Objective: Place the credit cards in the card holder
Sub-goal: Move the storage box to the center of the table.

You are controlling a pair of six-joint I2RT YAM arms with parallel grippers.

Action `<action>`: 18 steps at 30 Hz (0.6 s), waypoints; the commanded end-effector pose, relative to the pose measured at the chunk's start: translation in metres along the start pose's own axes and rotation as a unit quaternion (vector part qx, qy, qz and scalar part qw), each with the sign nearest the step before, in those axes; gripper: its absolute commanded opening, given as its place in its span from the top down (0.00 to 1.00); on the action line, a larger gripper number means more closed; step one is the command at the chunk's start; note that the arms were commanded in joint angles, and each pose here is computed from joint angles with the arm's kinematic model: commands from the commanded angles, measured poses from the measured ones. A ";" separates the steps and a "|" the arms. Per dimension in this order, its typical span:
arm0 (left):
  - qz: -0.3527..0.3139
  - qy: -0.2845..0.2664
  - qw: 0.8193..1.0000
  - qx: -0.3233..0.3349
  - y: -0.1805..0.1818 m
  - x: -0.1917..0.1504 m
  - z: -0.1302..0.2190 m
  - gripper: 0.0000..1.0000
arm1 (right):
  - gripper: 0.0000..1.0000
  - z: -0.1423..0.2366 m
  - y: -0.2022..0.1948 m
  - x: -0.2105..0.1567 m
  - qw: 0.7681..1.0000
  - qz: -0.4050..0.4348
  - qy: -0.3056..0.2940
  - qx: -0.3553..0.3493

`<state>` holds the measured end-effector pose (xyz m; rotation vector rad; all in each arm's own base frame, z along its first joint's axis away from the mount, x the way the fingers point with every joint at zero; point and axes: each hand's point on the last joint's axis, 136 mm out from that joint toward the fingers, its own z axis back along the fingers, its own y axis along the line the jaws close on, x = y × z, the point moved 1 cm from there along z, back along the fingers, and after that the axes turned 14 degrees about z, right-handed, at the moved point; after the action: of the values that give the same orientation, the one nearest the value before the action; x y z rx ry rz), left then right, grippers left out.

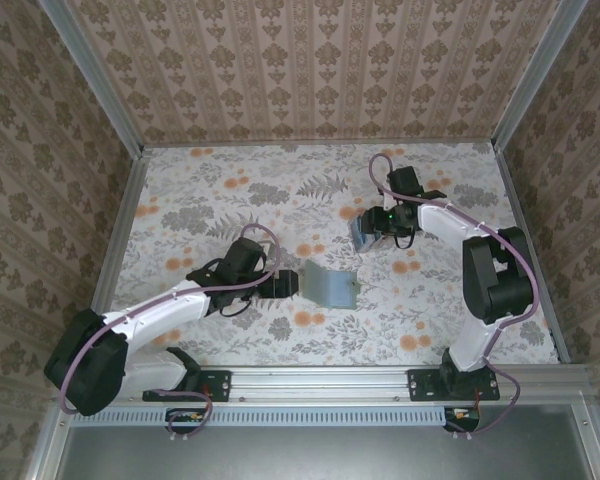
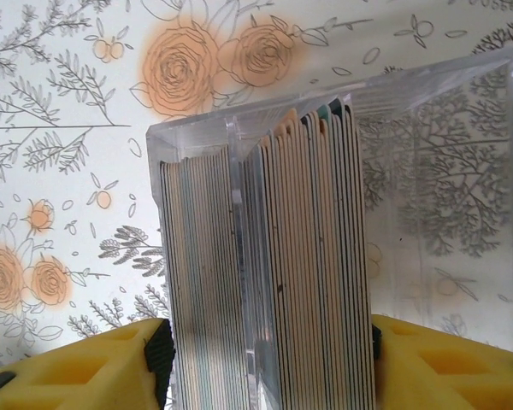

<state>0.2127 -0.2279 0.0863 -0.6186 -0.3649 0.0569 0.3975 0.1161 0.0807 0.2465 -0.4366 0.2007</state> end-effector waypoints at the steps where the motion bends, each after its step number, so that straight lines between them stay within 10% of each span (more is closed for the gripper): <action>1: -0.007 0.011 1.000 0.012 0.009 -0.005 -0.001 0.09 | 0.41 0.019 -0.006 0.007 1.000 -0.002 0.000 -0.024; 18: 0.002 0.009 1.000 0.015 0.013 -0.007 -0.003 0.09 | 0.44 0.015 -0.006 0.013 0.999 0.025 0.018 -0.010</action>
<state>0.2112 -0.2265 0.0833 -0.6137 -0.3594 0.0584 0.4052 0.1062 0.0981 0.1852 -0.4285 0.2350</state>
